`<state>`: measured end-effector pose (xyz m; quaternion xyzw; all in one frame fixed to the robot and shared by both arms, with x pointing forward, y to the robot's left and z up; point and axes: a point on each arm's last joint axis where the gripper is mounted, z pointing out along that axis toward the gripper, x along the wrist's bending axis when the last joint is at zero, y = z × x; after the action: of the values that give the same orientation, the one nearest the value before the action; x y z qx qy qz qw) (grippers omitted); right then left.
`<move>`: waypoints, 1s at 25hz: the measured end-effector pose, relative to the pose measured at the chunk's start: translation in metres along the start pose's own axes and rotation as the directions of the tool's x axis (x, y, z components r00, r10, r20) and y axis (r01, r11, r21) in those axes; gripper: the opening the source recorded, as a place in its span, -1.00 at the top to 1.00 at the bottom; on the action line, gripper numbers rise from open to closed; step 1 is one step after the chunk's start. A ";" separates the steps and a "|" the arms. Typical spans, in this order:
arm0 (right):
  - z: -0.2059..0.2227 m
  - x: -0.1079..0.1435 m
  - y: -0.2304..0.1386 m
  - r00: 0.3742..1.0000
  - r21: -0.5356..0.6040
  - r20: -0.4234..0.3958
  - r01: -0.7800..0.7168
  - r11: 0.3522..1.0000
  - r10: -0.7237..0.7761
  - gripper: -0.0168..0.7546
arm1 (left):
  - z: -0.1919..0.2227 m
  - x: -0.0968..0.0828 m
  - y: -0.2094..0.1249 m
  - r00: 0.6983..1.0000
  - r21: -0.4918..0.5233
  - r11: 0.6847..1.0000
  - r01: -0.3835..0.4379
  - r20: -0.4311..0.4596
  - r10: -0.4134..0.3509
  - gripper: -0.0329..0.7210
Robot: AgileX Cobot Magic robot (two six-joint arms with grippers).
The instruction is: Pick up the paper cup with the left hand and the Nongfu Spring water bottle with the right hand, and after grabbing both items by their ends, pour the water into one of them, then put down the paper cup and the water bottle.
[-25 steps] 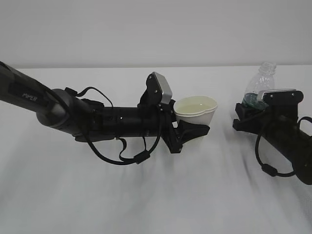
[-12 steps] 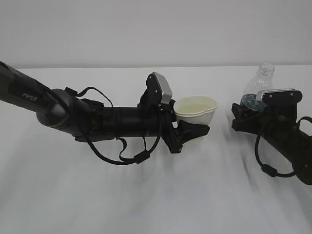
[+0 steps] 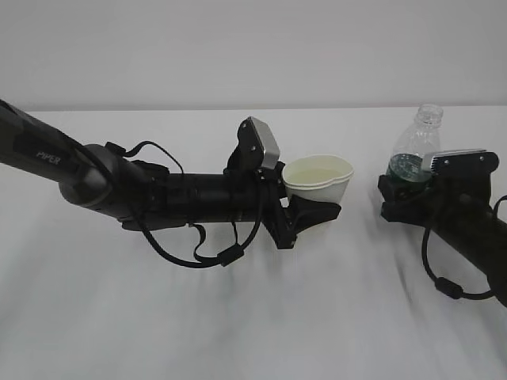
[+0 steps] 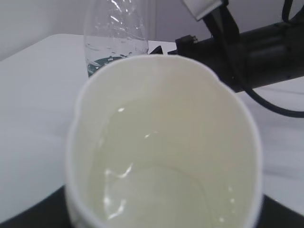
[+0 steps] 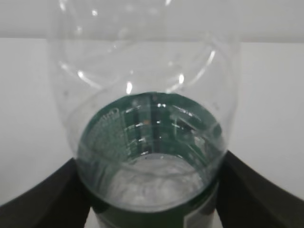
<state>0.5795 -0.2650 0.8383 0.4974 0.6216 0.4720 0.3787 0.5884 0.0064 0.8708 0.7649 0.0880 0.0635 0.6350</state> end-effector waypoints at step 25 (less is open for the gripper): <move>-0.111 0.018 0.058 1.000 -0.113 -0.027 -0.004 0.994 0.001 -0.48 | -0.027 0.028 0.001 0.994 -0.036 0.999 0.037 -0.099 -0.041 -0.15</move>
<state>0.4864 -0.2675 0.9242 0.4695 0.5985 0.5135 0.3971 0.6102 0.0377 0.8763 0.7479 0.1335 0.0907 0.6439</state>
